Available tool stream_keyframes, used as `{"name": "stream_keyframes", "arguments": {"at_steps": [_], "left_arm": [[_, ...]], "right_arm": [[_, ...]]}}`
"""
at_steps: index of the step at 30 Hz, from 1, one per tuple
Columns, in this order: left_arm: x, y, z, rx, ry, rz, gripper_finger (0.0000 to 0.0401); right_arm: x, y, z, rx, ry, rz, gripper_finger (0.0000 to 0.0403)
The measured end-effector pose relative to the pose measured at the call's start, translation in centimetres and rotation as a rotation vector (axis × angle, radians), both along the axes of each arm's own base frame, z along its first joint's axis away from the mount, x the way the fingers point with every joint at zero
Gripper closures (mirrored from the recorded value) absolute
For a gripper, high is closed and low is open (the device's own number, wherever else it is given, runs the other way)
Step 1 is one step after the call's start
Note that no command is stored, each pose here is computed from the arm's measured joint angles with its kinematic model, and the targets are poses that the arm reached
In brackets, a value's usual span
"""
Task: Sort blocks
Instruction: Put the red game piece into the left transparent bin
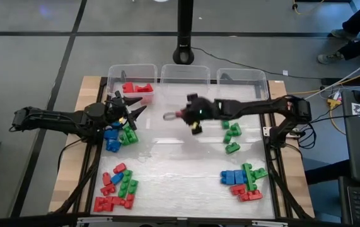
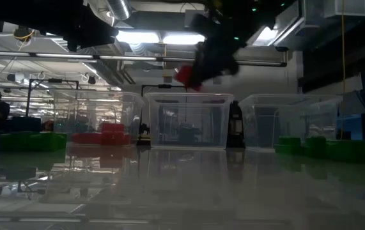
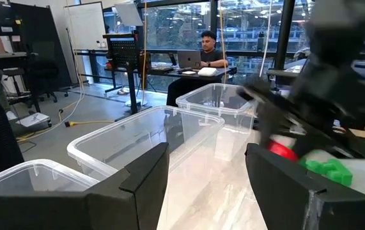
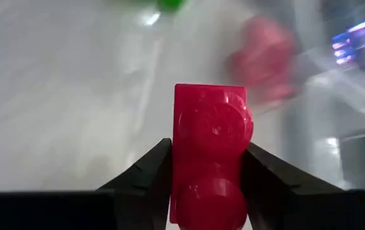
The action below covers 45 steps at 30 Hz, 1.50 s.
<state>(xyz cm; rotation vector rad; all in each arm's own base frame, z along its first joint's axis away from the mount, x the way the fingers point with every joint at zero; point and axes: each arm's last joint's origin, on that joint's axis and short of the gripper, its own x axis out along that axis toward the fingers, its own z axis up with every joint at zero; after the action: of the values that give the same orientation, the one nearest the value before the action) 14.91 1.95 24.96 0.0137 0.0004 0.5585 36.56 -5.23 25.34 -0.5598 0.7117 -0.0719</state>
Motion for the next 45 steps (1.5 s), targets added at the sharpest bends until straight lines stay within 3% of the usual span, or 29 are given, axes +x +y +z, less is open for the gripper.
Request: {"name": "stream_keyframes", "arguments": {"at_steps": [7, 12, 21, 31, 40, 45], "left_arm": [[0.0, 0.0, 0.0, 0.000, 0.000, 0.000, 0.0203], [0.0, 0.0, 0.0, -0.006, -0.006, 0.000, 0.0203], [0.0, 0.0, 0.0, -0.004, -0.003, 0.000, 0.0203], [0.0, 0.0, 0.0, -0.005, -0.002, -0.001, 0.0203], [0.0, 0.0, 0.0, -0.006, -0.003, -0.001, 0.0203], [0.0, 0.0, 0.0, -0.006, -0.003, -0.001, 0.0203]], "right_arm": [[0.6, -6.0, 2.7, -0.050, -0.344, -0.035, 0.0258], [1.5, -9.3, 2.3, -0.079, -0.502, -0.023, 0.0248], [5.5, -14.5, 2.9, -0.085, -0.530, -0.042, 0.0244], [11.3, -17.0, 1.9, -0.084, -0.562, -0.006, 0.0242], [12.8, -17.6, 0.3, -0.095, -0.631, -0.058, 0.0236], [13.0, -17.4, -0.7, -0.047, -0.594, -0.039, 0.0187]]}}
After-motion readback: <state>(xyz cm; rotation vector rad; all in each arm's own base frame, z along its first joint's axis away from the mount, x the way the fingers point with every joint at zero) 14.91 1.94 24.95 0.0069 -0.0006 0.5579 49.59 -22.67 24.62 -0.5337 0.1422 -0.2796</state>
